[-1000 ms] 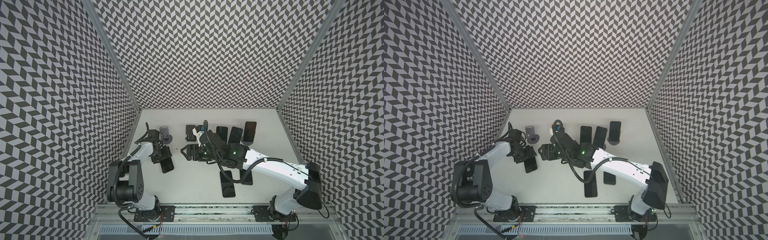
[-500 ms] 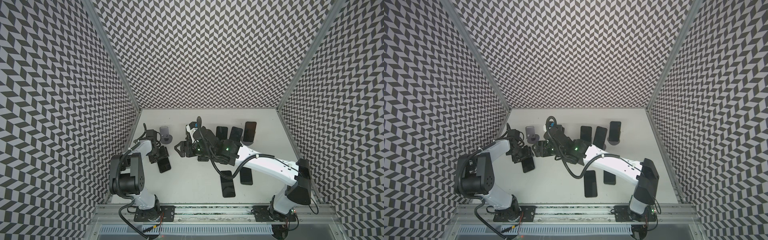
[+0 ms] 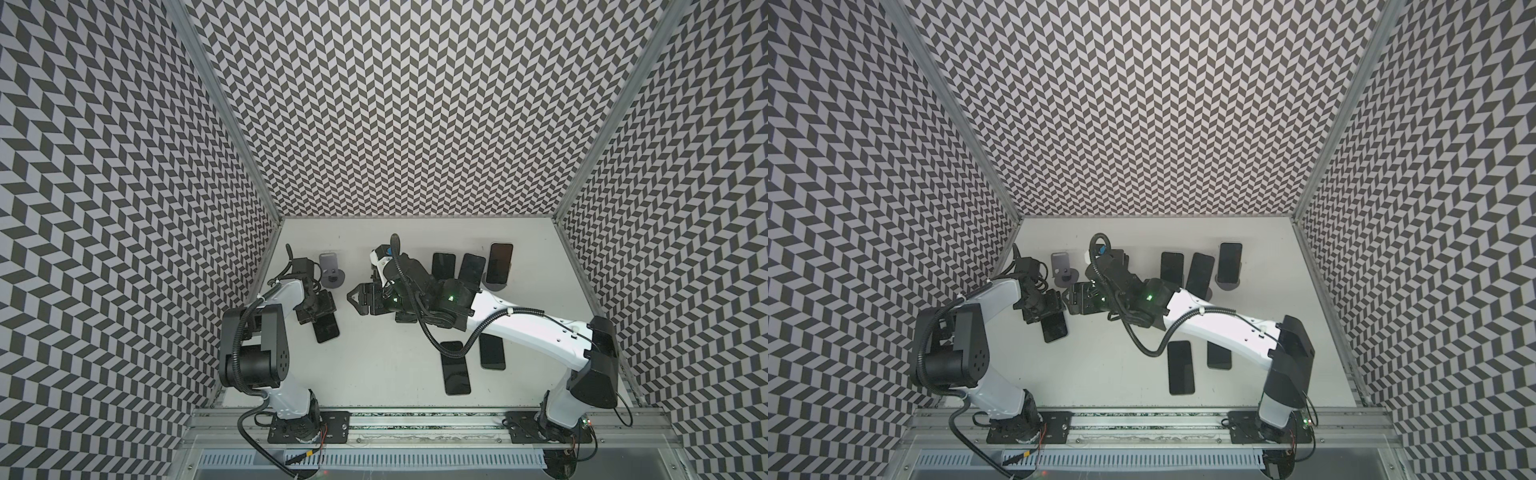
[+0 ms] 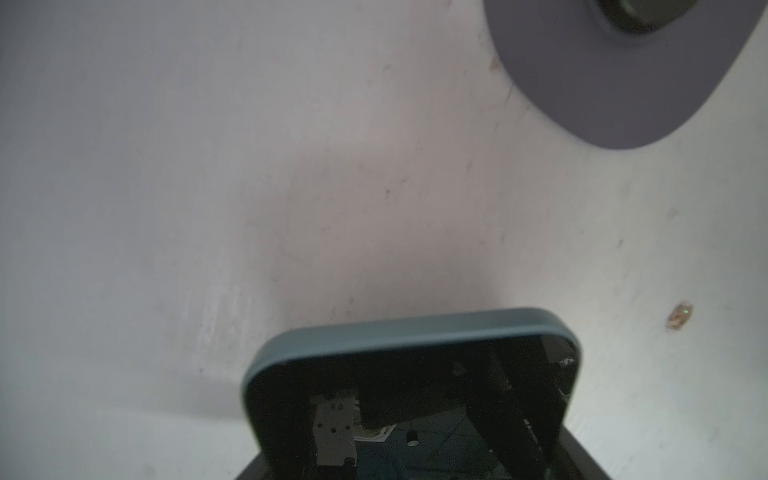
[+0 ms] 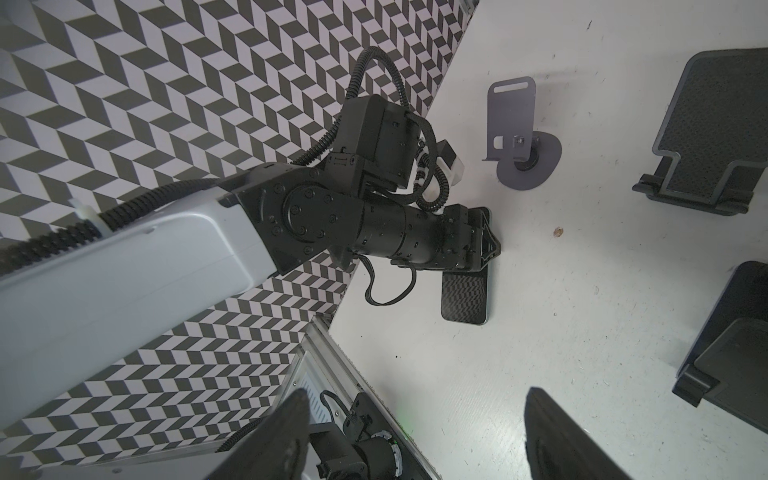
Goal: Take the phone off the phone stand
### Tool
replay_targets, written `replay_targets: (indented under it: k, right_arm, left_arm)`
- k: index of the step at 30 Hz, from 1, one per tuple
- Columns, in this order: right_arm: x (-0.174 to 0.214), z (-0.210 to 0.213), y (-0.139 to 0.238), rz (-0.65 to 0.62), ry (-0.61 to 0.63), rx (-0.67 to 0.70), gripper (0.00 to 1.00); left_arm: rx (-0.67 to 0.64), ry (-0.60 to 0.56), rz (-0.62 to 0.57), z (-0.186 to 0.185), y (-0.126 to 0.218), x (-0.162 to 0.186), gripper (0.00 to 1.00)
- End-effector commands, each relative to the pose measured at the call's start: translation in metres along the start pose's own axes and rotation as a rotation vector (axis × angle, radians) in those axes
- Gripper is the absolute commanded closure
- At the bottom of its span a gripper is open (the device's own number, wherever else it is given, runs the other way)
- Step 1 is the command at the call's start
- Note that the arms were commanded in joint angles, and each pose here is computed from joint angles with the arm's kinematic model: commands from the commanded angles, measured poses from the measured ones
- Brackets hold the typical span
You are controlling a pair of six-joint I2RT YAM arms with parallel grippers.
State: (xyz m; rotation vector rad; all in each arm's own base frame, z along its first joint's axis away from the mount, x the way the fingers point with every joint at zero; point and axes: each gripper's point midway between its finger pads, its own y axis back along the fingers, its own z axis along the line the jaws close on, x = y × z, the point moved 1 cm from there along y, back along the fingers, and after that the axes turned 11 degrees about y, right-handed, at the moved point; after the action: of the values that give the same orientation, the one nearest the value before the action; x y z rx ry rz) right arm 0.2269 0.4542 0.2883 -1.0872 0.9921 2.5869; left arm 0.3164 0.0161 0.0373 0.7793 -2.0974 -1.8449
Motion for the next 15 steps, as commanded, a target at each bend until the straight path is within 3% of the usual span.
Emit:
replay_targets:
  k: [1,15]
  right_arm:
    - [-0.009,0.013,-0.002,-0.039,0.008,-0.054,0.21]
    - [-0.015,0.019,-0.006,-0.059,0.054,-0.074,0.21]
  left_arm:
    - [-0.050,-0.002,-0.019,0.009,-0.001,-0.004,0.39]
    - [-0.091,-0.027,0.028,0.012,-0.016,0.003,0.34]
